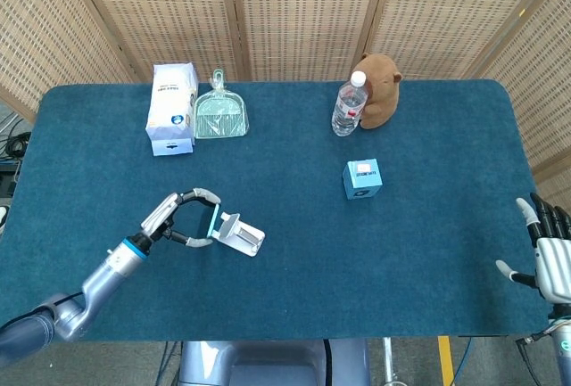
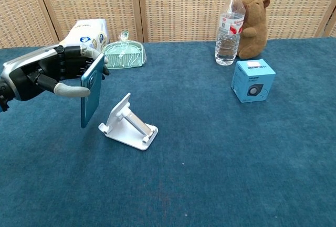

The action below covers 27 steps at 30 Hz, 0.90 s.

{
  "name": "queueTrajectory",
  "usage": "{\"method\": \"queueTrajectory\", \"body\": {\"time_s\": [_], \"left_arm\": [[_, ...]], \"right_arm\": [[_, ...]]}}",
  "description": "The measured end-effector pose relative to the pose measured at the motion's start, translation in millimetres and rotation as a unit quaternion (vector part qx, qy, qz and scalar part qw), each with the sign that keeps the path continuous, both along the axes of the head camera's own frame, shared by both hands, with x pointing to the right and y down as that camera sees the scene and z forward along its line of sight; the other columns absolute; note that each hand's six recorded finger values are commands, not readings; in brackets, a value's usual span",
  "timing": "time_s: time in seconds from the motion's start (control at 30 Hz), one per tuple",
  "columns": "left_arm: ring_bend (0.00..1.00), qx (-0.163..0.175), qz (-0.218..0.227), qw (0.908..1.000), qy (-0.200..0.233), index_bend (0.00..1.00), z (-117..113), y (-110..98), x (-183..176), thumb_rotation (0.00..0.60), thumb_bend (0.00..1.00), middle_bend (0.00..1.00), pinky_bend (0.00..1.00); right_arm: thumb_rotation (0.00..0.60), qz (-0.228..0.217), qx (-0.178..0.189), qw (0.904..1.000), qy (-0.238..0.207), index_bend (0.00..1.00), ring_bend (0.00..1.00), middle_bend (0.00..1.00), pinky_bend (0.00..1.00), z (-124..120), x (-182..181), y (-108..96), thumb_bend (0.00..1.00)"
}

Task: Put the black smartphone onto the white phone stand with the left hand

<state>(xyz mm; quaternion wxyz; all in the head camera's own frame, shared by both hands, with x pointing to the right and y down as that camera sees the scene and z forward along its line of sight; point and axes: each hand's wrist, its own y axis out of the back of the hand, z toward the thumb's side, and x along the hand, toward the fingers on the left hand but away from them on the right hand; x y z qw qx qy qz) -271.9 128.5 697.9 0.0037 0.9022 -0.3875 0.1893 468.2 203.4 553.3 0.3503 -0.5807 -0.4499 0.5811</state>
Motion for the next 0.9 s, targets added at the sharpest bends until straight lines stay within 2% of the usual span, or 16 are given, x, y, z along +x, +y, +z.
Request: {"method": "queueTrajectory", "body": {"time_s": [0.17,0.37,0.9], "left_arm": [[0.43,-0.015,0.004,0.9996,0.025,0.48,5.9,0.9,8.4,0.6,0.11,0.43,0.31],[0.43,-0.005,0.015,0.9988,0.047,0.48,0.8,-3.6,24.0,0.6,0.11,0.43,0.31],[0.43,-0.025,0.016,0.9985,0.046,0.48,15.2,-6.8,35.4,0.6,0.12,0.43,0.31]], "right_arm": [[0.6,0.003,-0.003,1.0,0.004,0.0,0.0,0.0,0.0,2.5,1.2,-1.3,0.0],[0.6,0.004,-0.006,1.0,0.005,0.0,0.0,0.0,0.0,4.5,1.2,-1.1,0.0],[0.6,0.005,-0.007,1.0,0.004,0.0,0.0,0.0,0.0,4.8,1.5,-1.2,0.0]]}}
